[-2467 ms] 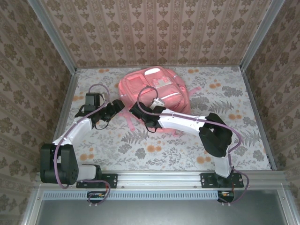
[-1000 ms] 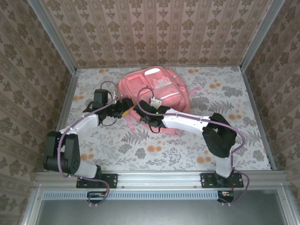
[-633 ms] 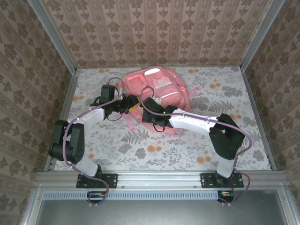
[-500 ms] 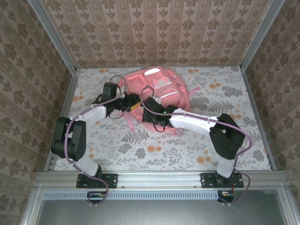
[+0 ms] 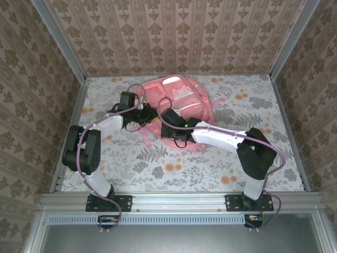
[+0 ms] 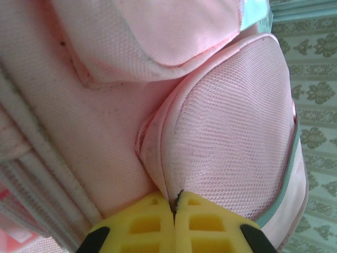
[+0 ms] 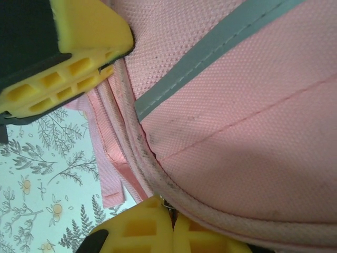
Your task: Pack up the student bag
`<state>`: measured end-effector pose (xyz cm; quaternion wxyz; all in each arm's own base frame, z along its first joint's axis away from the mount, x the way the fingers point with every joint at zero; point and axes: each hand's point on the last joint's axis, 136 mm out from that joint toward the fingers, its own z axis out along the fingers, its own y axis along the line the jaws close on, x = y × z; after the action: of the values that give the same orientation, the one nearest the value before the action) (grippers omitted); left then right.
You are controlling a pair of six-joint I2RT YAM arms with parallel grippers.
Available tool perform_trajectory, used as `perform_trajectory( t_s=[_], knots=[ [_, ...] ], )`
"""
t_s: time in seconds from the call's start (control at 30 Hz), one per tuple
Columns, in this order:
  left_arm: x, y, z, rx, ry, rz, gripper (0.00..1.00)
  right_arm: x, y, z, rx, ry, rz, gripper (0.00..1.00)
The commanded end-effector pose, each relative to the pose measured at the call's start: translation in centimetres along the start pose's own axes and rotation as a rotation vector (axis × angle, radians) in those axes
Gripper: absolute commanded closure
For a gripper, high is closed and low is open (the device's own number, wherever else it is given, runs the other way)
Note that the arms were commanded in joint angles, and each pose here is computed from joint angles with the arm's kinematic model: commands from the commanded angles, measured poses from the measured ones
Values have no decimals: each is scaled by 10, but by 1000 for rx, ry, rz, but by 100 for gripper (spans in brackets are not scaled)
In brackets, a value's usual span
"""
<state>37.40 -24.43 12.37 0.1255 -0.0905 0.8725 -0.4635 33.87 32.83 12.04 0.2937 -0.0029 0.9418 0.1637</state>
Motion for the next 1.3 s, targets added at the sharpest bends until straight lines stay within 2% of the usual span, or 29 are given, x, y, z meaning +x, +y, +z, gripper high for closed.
perform_trajectory(
  t_s=[0.0, 0.2, 0.47, 0.57, 0.67, 0.73, 0.83, 0.9, 1.07, 1.2, 1.27],
  knots=[
    [-20, 15, 0, -90, -72, 40, 100, -5, -24, -27, 79, -21, -69, 100],
    [-32, 25, -5, -147, -109, 99, 100, -1, -63, -38, 166, -13, -117, 97],
    [-48, 26, -5, -158, -125, 119, 100, -15, -88, -41, 207, -33, -102, 98],
    [-55, 24, -9, -161, -138, 124, 100, -19, -80, -38, 170, -30, -109, 100],
    [-58, 24, -20, -164, -156, 105, 100, -15, -43, -29, -3, 3, -122, 100],
    [-58, 25, -34, -169, -181, 79, 82, -10, -13, -20, -128, 39, -132, 100],
    [-52, 31, -56, -173, -222, 31, 58, -8, 23, -8, -236, 74, -147, 100],
    [-45, 31, -69, -167, -242, 10, 51, -10, 42, -3, -287, 84, -155, 100],
    [-21, 23, -80, -81, -236, -48, 46, -18, 74, 12, -376, 104, -152, 100],
    [-9, 4, -72, 53, -191, -71, 45, -22, 77, 14, -373, 102, -163, 100],
    [-6, -3, -66, 78, -174, -65, 45, -21, 76, 13, -368, 106, -176, 100]
  ],
)
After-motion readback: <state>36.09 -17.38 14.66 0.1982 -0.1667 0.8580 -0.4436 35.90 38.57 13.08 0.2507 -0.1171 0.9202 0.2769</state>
